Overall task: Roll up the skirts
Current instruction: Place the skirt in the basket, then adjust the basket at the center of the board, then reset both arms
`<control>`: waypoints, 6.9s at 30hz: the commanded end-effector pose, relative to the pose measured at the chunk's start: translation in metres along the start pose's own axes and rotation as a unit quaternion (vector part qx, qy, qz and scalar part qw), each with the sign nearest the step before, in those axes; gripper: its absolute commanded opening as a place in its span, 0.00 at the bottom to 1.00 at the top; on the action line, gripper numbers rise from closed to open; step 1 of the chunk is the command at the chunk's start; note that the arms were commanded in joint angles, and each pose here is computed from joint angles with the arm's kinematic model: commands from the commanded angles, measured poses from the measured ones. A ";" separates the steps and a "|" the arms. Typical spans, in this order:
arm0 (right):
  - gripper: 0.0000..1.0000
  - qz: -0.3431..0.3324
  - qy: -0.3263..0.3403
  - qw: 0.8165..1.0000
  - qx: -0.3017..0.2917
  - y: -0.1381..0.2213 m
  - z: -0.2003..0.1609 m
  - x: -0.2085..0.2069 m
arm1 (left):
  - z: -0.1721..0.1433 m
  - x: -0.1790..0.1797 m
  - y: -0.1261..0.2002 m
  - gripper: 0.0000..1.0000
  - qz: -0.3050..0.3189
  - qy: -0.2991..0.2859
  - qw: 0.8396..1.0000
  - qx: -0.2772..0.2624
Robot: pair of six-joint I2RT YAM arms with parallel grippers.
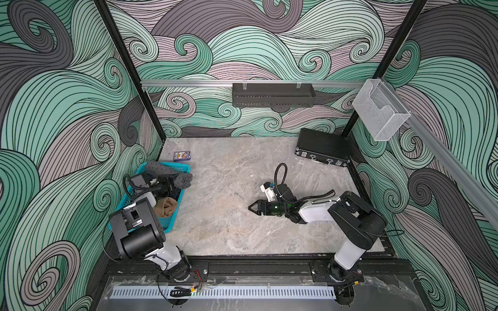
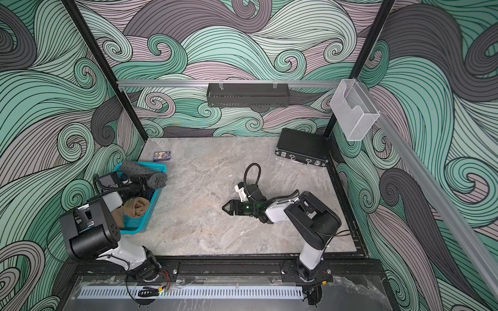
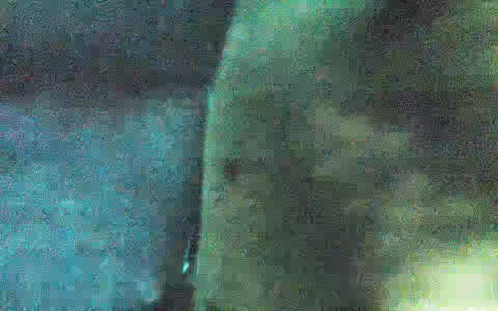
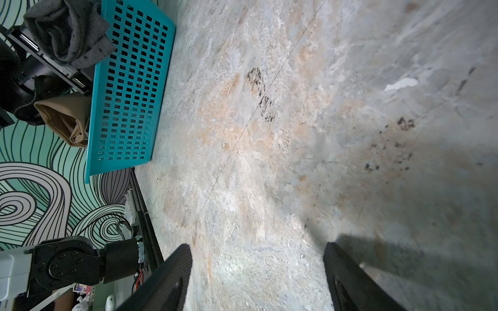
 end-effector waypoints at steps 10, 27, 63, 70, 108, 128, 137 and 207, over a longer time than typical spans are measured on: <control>0.79 -0.056 0.026 0.998 -0.021 0.014 0.006 -0.001 | -0.027 0.009 0.046 0.99 0.125 -0.009 0.992 -0.022; 0.83 -0.115 0.015 0.988 -0.098 0.076 0.051 0.025 | -0.038 -0.013 0.095 0.99 0.193 -0.058 0.973 -0.109; 0.99 -0.559 -0.019 0.738 -0.376 0.273 0.089 -0.090 | -0.242 -0.088 -0.011 0.99 -0.027 -0.760 0.646 -0.072; 0.99 -0.546 0.065 0.755 -0.356 0.261 0.082 -0.116 | -0.177 -0.050 -0.046 0.99 0.026 -0.731 0.675 -0.097; 0.99 -0.515 0.085 0.772 -0.362 0.247 0.077 -0.132 | -0.087 -0.104 -0.067 0.99 -0.009 -0.632 0.751 -0.189; 0.99 -0.505 0.109 0.773 -0.368 0.247 0.079 -0.144 | -0.104 -0.013 -0.038 0.99 0.138 -0.713 0.665 -0.172; 0.99 -0.502 0.143 0.756 -0.395 0.243 0.084 -0.152 | -0.094 0.000 -0.071 0.93 0.119 -0.704 0.694 -0.094; 0.99 -0.491 0.145 0.783 -0.353 0.222 0.097 -0.174 | -0.057 0.013 -0.061 0.99 0.131 -0.684 0.684 -0.215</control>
Point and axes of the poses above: each gripper's point midway between its finger pads, its own y axis back along the fingers, its own x axis along the line the jaws close on, z = x × y, the point moved 6 cm from there along y, back along the fingers, and after that the axes turned 1 degree about y, right-handed, at the moved point
